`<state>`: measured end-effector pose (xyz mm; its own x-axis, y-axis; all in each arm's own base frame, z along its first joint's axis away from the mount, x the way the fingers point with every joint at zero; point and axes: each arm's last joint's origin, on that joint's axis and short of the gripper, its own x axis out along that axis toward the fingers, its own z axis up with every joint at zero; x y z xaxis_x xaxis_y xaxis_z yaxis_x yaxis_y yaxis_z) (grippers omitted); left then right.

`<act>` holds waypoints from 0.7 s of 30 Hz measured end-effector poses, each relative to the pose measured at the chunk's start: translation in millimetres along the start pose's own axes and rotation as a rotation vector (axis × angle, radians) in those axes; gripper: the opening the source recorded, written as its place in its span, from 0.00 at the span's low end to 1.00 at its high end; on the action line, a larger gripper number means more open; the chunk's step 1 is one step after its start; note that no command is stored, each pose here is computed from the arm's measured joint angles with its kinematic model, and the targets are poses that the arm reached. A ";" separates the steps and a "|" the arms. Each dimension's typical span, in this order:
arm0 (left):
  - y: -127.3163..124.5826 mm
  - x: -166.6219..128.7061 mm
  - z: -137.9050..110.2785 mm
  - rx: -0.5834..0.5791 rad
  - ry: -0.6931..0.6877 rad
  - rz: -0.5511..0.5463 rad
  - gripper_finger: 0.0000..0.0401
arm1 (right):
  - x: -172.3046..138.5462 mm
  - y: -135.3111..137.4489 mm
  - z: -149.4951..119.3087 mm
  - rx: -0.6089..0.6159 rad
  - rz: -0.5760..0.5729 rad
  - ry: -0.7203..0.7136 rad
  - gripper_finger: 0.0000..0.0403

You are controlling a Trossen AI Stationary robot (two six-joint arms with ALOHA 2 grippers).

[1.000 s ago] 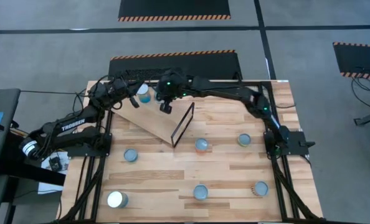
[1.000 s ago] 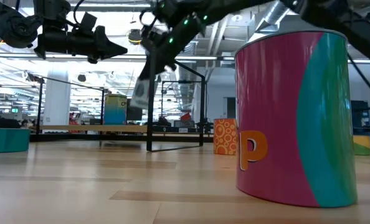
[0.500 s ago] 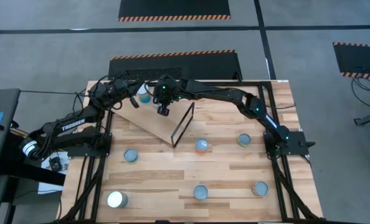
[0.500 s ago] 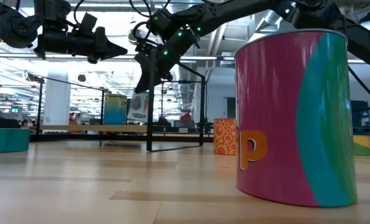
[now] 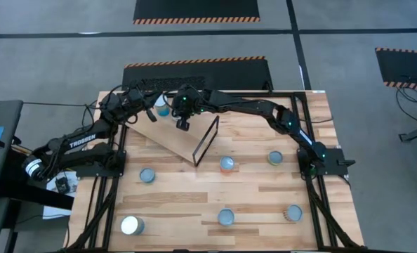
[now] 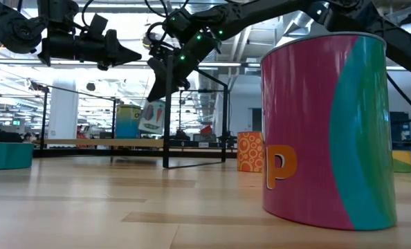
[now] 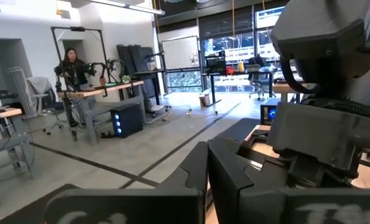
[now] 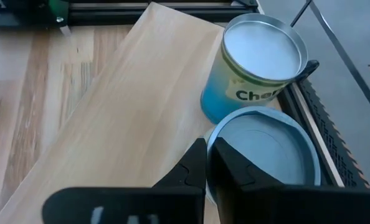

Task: Pick and place cans onto a shelf
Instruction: Put the canned carrots on the shelf

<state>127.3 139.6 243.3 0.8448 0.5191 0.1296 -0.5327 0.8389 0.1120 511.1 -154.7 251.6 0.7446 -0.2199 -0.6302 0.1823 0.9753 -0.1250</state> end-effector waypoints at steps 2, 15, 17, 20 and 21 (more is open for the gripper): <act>0.0 0.0 0.1 0.000 -0.001 0.000 0.00 | 1.5 0.2 -1.4 0.000 -0.001 -0.004 0.08; 0.0 0.0 0.1 -0.005 -0.001 0.000 0.00 | 4.7 0.2 -1.9 0.000 -0.007 -0.033 0.09; 0.0 0.0 0.1 -0.005 -0.001 0.000 0.00 | 4.7 -0.2 -2.9 0.001 -0.007 -0.023 0.10; 0.0 0.0 0.1 -0.004 -0.001 0.000 0.00 | 15.0 0.3 -7.9 0.001 -0.008 -0.022 0.11; -0.1 0.0 0.1 -0.004 -0.001 -0.001 0.00 | 18.0 0.9 -11.4 0.006 -0.004 -0.005 0.11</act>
<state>127.3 139.5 243.4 0.8452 0.5184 0.1304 -0.5318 0.8400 0.1078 517.4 -157.6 231.4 0.7470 -0.2243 -0.6259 0.1891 0.9742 -0.1234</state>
